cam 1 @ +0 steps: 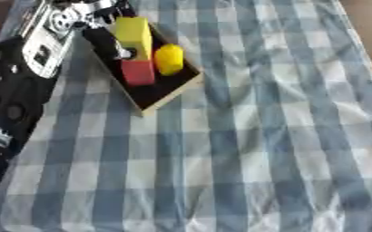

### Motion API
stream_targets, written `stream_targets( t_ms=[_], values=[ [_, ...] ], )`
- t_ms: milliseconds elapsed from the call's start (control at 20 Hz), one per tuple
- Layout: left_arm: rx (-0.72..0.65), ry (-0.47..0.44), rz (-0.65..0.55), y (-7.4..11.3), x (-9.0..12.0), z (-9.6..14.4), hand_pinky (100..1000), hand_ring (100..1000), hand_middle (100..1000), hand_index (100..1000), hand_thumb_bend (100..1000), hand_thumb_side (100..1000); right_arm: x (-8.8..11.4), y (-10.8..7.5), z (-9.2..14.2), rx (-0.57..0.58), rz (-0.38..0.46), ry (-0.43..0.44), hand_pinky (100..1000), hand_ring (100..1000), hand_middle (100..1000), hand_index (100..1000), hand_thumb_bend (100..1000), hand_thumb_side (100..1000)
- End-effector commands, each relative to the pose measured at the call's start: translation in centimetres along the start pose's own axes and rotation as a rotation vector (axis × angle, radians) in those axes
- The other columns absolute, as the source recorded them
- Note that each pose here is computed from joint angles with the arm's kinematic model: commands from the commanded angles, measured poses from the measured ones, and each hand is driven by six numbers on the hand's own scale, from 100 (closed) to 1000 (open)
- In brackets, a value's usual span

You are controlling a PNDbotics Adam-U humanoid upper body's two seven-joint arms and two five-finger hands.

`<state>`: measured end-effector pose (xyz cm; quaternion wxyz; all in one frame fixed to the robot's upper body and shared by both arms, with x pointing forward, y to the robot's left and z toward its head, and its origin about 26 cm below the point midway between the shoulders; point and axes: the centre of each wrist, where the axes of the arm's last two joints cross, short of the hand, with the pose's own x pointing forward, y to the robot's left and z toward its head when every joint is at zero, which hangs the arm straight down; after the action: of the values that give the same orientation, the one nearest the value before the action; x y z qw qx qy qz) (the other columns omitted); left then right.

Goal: Pick up objects on the table and place them in the box.

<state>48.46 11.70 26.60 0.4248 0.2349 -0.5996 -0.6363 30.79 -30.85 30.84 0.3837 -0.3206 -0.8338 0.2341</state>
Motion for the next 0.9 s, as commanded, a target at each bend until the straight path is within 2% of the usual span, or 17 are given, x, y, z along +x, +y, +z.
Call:
stream_targets(
  t_ms=[50,150,200,300,400,900],
  values=[
    [-0.007,0.011,-0.039,1.3,0.0,0.4,939,908,867,938,542,100,0.5,-0.7,-0.2,-0.015,0.026,-0.026,960,898,793,808,100,514],
    [-0.017,-0.009,-0.05,1.5,0.1,0.5,956,921,884,957,610,119,0.4,-0.7,-0.2,-0.012,0.028,-0.021,960,898,793,807,100,512],
    [-0.018,-0.019,-0.056,1.7,0.2,0.6,963,929,891,966,632,201,0.4,-0.7,-0.2,-0.011,0.029,-0.019,960,897,793,807,100,511],
    [-0.015,-0.033,-0.066,2.1,0.3,0.8,970,936,897,971,631,280,0.3,-0.7,-0.2,-0.009,0.031,-0.016,960,897,792,806,100,509],
    [-0.012,-0.042,-0.078,2.5,0.5,1.0,977,943,902,976,624,320,0.2,-0.6,-0.2,-0.007,0.033,-0.012,960,897,792,806,100,507],
    [0.091,-0.058,-0.127,4.9,1.5,2.7,983,986,914,991,623,329,-0.1,-0.6,-0.1,-0.004,0.036,-0.002,959,895,789,801,100,506]
  ],
)
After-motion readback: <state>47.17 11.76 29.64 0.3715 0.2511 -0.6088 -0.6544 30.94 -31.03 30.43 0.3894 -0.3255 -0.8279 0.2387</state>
